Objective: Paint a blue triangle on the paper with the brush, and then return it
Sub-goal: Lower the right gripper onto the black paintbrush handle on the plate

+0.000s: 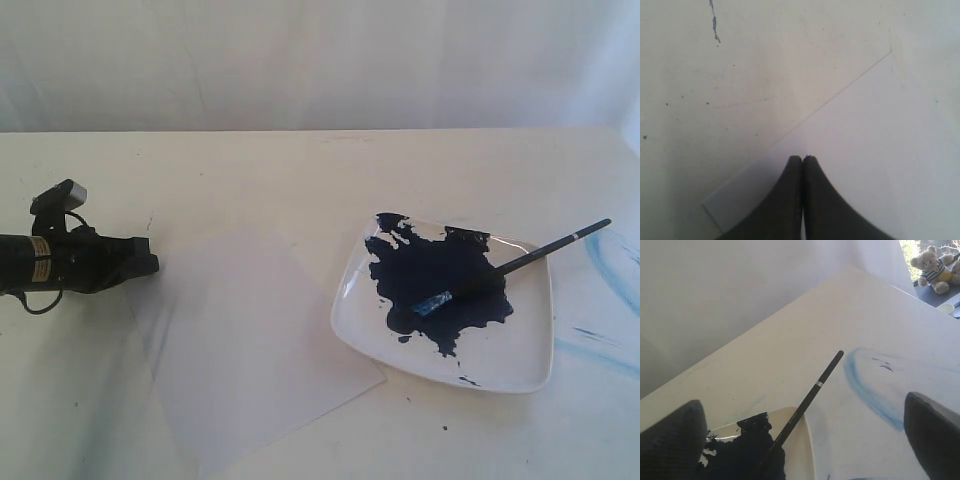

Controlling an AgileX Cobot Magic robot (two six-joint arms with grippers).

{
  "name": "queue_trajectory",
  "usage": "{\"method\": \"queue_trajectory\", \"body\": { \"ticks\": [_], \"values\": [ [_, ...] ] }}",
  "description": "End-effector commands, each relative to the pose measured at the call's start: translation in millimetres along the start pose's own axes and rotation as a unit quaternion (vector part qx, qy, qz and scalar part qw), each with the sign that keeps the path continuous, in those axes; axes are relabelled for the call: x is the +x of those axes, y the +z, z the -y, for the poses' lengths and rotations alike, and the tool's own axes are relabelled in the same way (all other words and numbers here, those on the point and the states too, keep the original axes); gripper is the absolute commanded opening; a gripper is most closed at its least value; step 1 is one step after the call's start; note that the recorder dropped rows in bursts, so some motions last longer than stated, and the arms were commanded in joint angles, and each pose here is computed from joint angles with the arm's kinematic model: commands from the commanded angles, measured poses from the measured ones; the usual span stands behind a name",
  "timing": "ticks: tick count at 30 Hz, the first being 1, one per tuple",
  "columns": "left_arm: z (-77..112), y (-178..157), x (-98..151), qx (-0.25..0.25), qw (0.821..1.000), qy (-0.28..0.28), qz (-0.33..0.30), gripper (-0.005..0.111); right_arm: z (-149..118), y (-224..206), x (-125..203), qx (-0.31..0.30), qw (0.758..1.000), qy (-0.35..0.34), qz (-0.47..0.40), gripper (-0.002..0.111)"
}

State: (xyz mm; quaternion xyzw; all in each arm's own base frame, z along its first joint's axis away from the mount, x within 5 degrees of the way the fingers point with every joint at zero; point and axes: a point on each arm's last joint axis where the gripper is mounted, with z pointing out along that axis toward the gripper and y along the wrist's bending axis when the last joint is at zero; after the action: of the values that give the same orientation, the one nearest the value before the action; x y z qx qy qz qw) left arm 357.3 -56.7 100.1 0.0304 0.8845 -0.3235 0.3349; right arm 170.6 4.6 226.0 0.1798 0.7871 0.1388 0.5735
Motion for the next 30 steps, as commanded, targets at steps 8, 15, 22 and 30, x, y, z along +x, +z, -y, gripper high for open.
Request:
{"method": "queue_trajectory", "body": {
  "ticks": [8, 15, 22, 30],
  "values": [
    [-3.9, 0.5, 4.3, -0.023, 1.0, 0.007, -0.014, 0.0, 16.9, 47.7, 24.8, 0.05, 0.997, 0.044, -0.04, 0.105],
    [-3.9, 0.5, 4.3, -0.023, 1.0, 0.007, -0.014, 0.0, 18.3, 80.4, 26.0, 0.074, 0.994, 0.058, -0.063, 0.098],
    [-3.9, 0.5, 4.3, -0.023, 1.0, 0.007, -0.014, 0.0, 9.9, 114.3, 15.0, 0.069, 0.988, 0.126, -0.061, 0.091],
    [-3.9, 0.5, 4.3, -0.023, 1.0, 0.007, -0.014, 0.0, 5.6, 149.1, 26.0, 0.056, 0.977, 0.172, -0.112, 0.089]
  ]
}}
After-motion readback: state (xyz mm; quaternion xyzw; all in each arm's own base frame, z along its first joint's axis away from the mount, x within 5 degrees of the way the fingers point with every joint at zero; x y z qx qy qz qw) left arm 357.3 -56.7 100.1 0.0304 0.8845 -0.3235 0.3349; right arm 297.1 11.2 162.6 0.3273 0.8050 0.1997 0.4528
